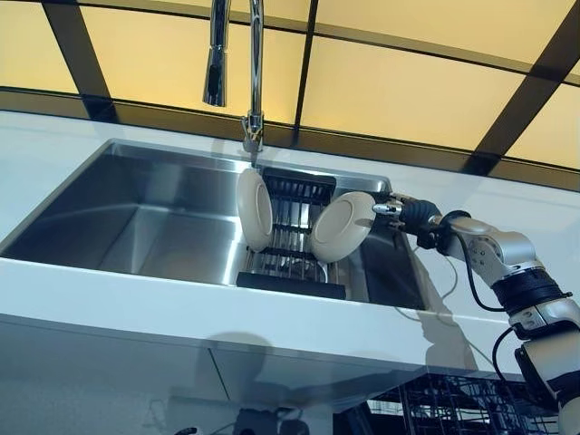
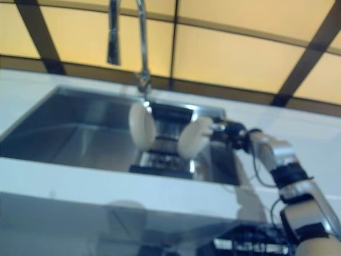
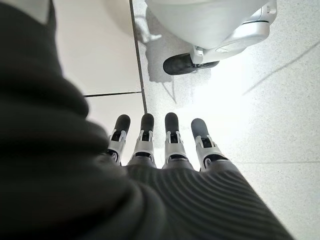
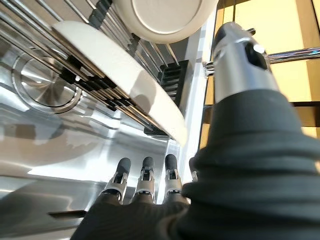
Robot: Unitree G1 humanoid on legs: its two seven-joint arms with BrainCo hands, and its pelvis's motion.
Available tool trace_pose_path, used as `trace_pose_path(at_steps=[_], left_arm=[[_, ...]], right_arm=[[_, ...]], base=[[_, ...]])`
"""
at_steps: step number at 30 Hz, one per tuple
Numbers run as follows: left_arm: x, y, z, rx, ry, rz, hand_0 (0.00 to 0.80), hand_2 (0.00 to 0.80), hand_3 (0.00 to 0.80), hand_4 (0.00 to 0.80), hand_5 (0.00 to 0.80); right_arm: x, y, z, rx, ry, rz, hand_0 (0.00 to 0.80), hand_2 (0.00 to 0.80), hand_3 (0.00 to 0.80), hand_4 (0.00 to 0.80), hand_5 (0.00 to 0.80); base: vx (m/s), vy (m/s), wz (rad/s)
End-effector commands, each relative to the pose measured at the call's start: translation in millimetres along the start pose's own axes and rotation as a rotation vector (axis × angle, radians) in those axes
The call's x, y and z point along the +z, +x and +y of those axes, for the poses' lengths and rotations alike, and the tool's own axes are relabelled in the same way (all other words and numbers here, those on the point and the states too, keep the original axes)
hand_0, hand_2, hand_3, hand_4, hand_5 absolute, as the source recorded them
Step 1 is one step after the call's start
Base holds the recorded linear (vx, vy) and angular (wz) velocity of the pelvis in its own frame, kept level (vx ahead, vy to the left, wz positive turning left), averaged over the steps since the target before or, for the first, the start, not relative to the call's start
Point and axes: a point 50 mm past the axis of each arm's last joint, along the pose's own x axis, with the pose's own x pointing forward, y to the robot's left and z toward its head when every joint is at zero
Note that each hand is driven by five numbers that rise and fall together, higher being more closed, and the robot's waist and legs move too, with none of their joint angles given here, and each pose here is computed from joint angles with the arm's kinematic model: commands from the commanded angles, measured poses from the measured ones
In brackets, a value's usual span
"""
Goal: Take plates into dishwasher
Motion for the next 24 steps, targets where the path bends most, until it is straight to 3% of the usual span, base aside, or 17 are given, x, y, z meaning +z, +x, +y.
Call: trace_pose_path(at_steps=[1, 12, 24], left_arm=[[3, 1, 5, 0.018, -0.005, -0.005, 0.0, 0.0, 0.0, 0.0, 0.0], [1, 0, 5, 0.016, -0.01, -0.003, 0.0, 0.0, 0.0, 0.0, 0.0], [1, 0, 4, 0.011, -0.008, -0.011, 0.0, 0.0, 0.0, 0.0, 0.0]], right_arm=[[17, -6, -13, -0.018, 0.024, -0.059, 0.0, 0.0, 0.0, 0.0, 0.0], [13, -6, -11, -0.006, 0.035, -0.032, 0.0, 0.0, 0.0, 0.0, 0.0], [-4, -1, -6, 0.059, 0.235, 0.009, 0.0, 0.0, 0.0, 0.0, 0.0]], base=[[0.0, 0.0, 0.0], [0.0, 0.0, 0.0], [0.0, 0.0, 0.0]])
